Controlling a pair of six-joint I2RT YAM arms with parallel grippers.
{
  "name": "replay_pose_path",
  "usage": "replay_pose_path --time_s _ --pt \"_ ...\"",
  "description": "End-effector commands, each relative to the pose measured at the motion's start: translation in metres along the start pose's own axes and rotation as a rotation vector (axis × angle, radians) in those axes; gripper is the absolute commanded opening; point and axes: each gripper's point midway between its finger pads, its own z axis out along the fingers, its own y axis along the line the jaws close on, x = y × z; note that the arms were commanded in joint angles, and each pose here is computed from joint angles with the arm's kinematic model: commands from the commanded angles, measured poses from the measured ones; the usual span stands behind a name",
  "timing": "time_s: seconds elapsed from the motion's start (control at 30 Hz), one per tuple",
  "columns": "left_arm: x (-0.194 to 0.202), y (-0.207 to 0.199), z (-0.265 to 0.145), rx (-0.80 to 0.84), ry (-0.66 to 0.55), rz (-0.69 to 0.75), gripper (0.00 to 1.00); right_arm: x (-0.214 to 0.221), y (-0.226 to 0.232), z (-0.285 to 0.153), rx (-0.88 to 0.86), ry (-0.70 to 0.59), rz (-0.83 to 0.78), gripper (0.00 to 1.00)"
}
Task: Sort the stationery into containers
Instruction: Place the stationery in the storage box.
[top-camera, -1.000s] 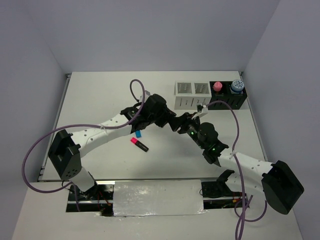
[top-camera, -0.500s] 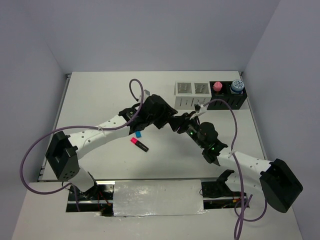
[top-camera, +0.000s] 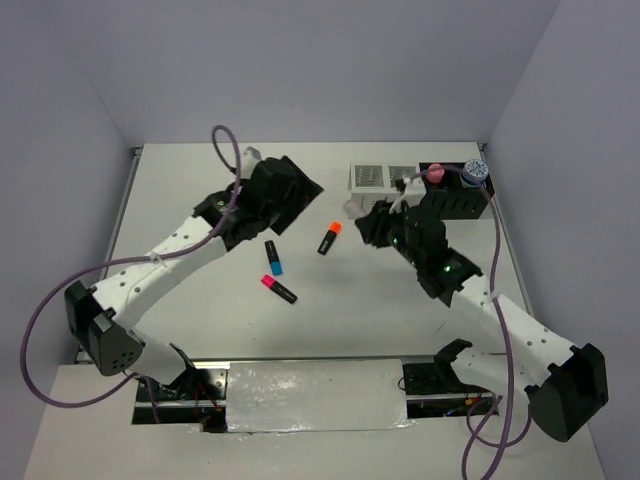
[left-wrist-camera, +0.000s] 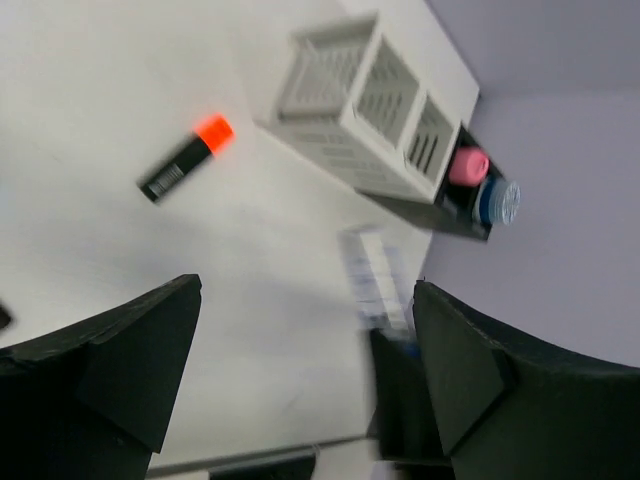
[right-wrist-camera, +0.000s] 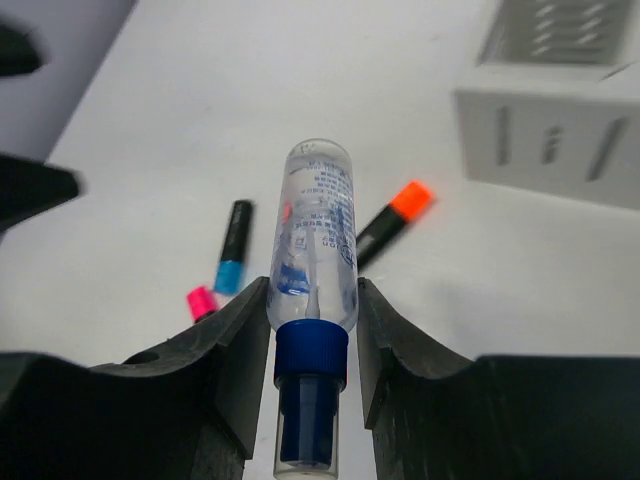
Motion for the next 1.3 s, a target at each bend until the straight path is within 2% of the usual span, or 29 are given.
replay_pose_path --time_s 0.0,0.03,0.07,0.1,0.23,0.3,0.37,0.4,0.5,0.63,1.1,1.13,1.17,1.23,1.27 --pt "-0.062 0.021 -0.042 -0.067 -0.147 0.096 0.99 -0.045 -0.036 -0.009 0.173 0.093 -0.098 0.00" --pt "-0.077 0.033 -0.052 -0.084 -0.178 0.156 0.99 -0.064 -0.058 -0.017 0.261 0.147 -0.109 0.00" --pt "-0.084 0.035 -0.057 -0.081 -0.191 0.145 0.99 -0.067 -0.068 -0.016 0.294 0.188 -0.122 0.00" --pt "-0.089 0.039 -0.064 -0.079 -0.196 0.233 0.99 -0.064 -0.080 -0.008 0.324 0.252 -0.129 0.00" --pt "-0.111 0.069 -0.100 -0.143 -0.256 0.407 0.99 -0.107 -0.098 -0.006 0.429 0.300 -0.166 0.00" --pt "-0.114 0.082 -0.112 -0.166 -0.252 0.488 0.99 -0.133 -0.107 -0.001 0.477 0.273 -0.174 0.00" --pt "-0.107 0.088 -0.114 -0.156 -0.209 0.545 0.99 -0.132 -0.123 0.017 0.506 0.319 -0.163 0.00" --pt "-0.106 0.090 -0.117 -0.151 -0.192 0.594 0.99 -0.145 -0.121 0.020 0.504 0.311 -0.167 0.00" --pt "-0.098 0.102 -0.121 -0.164 -0.138 0.659 0.99 -0.149 -0.141 0.039 0.561 0.356 -0.167 0.00" --pt "-0.090 0.120 -0.123 -0.160 -0.109 0.709 0.99 -0.132 -0.167 0.064 0.580 0.446 -0.141 0.00" --pt "-0.071 0.158 -0.104 -0.201 -0.042 0.758 0.99 -0.088 -0.199 0.092 0.583 0.568 -0.104 0.01" --pt "-0.070 0.158 -0.102 -0.204 -0.040 0.757 0.99 -0.086 -0.202 0.093 0.587 0.575 -0.101 0.04" --pt "-0.069 0.160 -0.101 -0.210 -0.035 0.758 0.99 -0.082 -0.204 0.094 0.591 0.588 -0.096 0.17" --pt "-0.068 0.162 -0.100 -0.218 -0.025 0.764 0.99 -0.075 -0.210 0.097 0.600 0.605 -0.091 0.29" --pt "-0.068 0.163 -0.100 -0.218 -0.025 0.766 0.99 -0.073 -0.211 0.098 0.600 0.608 -0.086 0.44"
